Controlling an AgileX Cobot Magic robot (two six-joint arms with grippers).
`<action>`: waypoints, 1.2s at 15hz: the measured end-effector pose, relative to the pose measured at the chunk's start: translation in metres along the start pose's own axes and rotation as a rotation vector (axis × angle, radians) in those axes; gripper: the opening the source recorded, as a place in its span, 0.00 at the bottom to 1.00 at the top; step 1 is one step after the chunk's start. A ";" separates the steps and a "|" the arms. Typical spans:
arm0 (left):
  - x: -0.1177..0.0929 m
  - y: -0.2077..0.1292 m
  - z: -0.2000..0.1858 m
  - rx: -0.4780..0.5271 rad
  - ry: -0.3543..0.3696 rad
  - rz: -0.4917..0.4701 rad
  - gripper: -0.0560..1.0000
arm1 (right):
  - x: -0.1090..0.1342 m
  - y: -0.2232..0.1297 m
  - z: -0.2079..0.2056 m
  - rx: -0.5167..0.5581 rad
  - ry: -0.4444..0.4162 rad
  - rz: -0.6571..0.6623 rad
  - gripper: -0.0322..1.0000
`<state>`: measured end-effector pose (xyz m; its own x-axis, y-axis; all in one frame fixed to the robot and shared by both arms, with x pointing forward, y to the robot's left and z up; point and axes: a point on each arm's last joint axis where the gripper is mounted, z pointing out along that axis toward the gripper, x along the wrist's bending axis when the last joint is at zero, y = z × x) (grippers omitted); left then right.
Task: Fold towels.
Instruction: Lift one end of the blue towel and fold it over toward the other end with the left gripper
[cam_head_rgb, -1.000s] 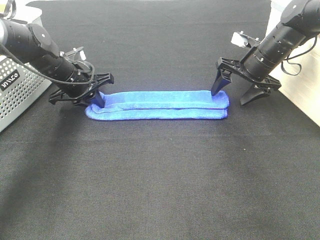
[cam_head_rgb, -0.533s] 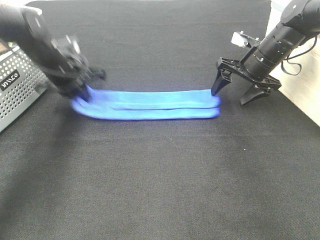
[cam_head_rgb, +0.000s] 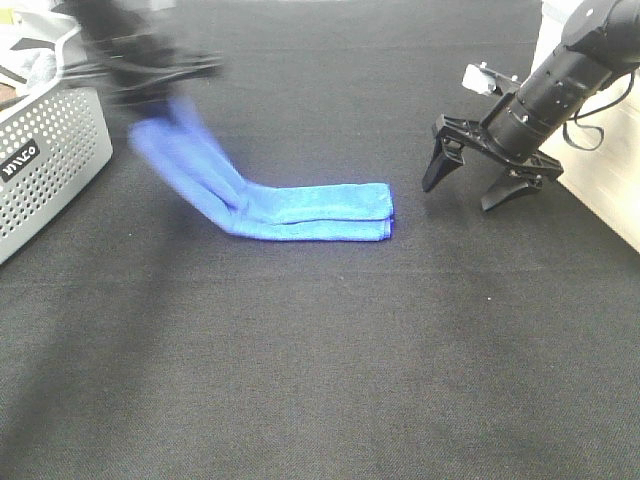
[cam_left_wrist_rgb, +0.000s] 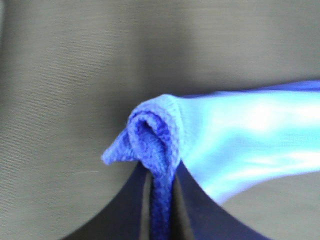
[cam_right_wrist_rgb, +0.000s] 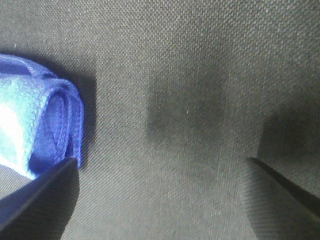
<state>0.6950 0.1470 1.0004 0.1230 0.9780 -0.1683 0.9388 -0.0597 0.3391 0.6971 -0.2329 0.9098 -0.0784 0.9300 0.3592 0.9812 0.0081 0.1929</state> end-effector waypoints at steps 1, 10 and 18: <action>-0.018 -0.002 0.003 0.001 -0.034 0.006 0.12 | 0.001 0.000 -0.001 0.000 0.002 0.000 0.83; -0.102 -0.015 0.088 0.073 -0.258 -0.098 0.19 | 0.004 -0.007 -0.005 0.071 0.022 0.030 0.83; -0.132 -0.014 0.087 0.035 -0.455 -0.148 0.57 | 0.008 -0.008 -0.005 0.084 0.061 0.055 0.83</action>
<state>0.6935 0.0011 0.9372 0.1078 0.7900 -0.6036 0.9663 0.0595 0.2504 0.6882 -0.2279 0.9158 -0.0324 0.9057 0.4228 0.9955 -0.0087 0.0948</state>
